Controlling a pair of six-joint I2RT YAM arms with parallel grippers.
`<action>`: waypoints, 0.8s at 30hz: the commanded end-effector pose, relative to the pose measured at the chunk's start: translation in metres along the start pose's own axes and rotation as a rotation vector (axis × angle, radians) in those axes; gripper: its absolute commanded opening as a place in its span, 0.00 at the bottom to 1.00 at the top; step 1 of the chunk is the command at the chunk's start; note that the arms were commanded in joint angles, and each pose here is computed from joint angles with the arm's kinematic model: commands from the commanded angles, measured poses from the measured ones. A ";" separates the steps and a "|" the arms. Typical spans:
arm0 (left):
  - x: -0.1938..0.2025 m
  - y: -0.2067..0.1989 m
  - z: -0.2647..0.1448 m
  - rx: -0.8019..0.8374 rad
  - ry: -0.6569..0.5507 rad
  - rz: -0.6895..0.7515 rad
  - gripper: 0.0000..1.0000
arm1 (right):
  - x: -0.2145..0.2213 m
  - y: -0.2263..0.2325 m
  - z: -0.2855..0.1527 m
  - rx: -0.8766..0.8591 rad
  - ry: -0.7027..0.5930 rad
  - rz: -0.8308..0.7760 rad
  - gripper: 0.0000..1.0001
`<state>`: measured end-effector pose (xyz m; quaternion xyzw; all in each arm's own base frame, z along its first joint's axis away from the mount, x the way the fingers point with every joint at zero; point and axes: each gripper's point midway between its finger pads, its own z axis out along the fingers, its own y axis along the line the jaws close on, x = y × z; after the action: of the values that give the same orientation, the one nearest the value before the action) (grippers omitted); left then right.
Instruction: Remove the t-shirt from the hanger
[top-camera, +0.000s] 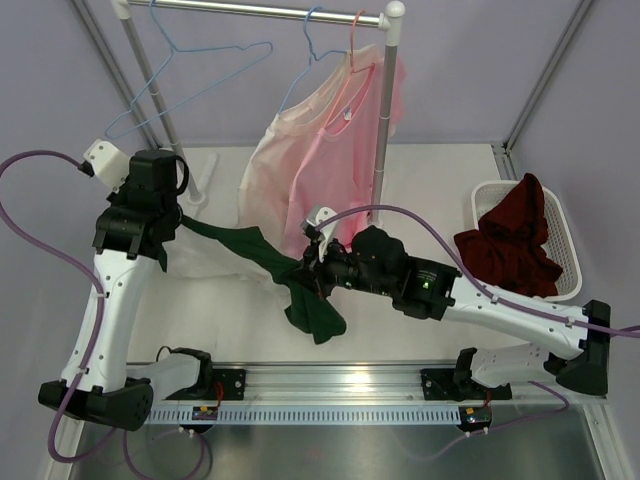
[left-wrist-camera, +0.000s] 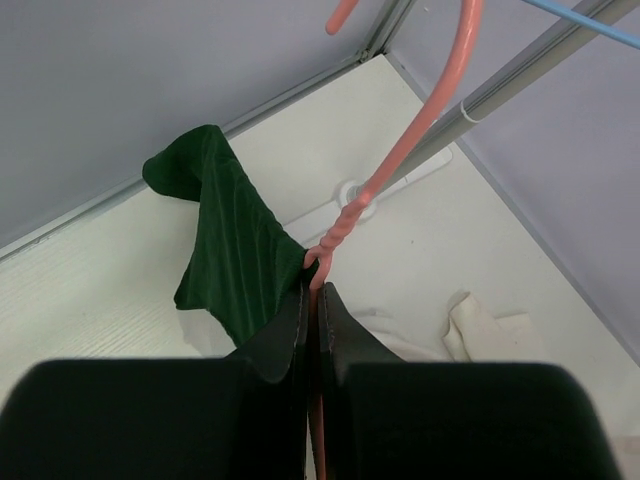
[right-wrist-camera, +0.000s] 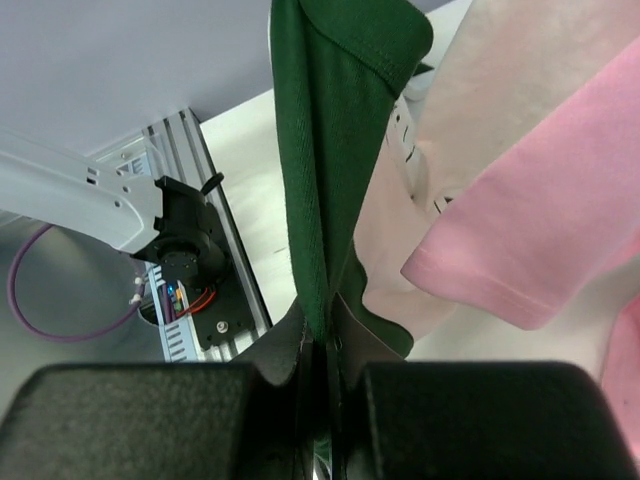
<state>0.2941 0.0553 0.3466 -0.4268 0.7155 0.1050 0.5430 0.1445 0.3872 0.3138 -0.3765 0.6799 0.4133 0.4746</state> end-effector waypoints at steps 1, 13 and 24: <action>-0.044 -0.010 -0.005 0.027 -0.105 -0.119 0.00 | 0.015 0.013 0.006 -0.060 0.046 0.047 0.00; -0.062 -0.028 0.003 0.002 -0.140 -0.110 0.00 | 0.031 0.052 0.030 -0.193 0.073 0.096 0.00; -0.053 -0.063 -0.032 0.279 0.022 -0.181 0.00 | 0.026 0.038 0.066 -0.116 0.070 0.037 0.00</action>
<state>0.3261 0.0346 0.3709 -0.4088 0.7316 0.0432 0.5438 0.1208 0.4409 0.2688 -0.3955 0.6917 0.4517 0.4013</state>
